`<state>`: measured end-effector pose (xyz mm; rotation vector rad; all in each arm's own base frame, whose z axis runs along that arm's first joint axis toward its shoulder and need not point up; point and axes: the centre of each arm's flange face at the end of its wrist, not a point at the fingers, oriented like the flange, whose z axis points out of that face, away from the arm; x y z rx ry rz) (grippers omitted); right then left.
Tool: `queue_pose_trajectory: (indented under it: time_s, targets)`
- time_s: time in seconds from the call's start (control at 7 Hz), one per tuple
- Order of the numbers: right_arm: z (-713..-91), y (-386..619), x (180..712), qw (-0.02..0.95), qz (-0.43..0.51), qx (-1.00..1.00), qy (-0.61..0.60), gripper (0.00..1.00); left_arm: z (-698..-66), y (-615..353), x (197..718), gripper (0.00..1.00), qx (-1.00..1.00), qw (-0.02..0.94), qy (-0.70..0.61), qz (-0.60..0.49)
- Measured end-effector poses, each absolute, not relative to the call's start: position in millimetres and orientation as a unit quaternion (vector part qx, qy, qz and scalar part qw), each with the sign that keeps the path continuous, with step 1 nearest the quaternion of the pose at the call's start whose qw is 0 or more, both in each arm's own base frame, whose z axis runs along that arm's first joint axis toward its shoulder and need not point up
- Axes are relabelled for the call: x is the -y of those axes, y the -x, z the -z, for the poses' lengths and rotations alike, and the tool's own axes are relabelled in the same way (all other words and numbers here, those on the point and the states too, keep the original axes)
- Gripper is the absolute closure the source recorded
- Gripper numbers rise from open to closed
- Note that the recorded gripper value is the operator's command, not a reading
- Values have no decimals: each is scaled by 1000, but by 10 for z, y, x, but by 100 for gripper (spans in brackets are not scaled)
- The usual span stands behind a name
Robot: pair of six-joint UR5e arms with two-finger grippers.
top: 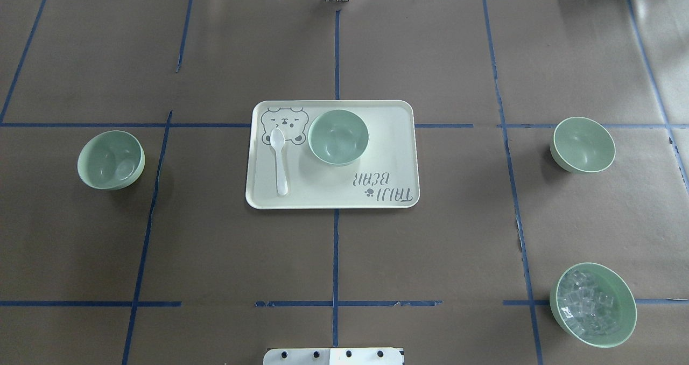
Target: Stack green bowls together
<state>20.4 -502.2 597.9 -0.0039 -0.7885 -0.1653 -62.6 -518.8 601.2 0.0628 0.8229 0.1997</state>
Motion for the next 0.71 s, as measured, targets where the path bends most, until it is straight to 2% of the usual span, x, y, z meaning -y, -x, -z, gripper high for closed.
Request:
queue_pose_trajectory:
  time_s: [0.71]
  targets:
    - [-5888, -195, 5022, 920, 80, 385, -6, 0, -5898, 713, 5207, 0, -385, 918, -52, -83]
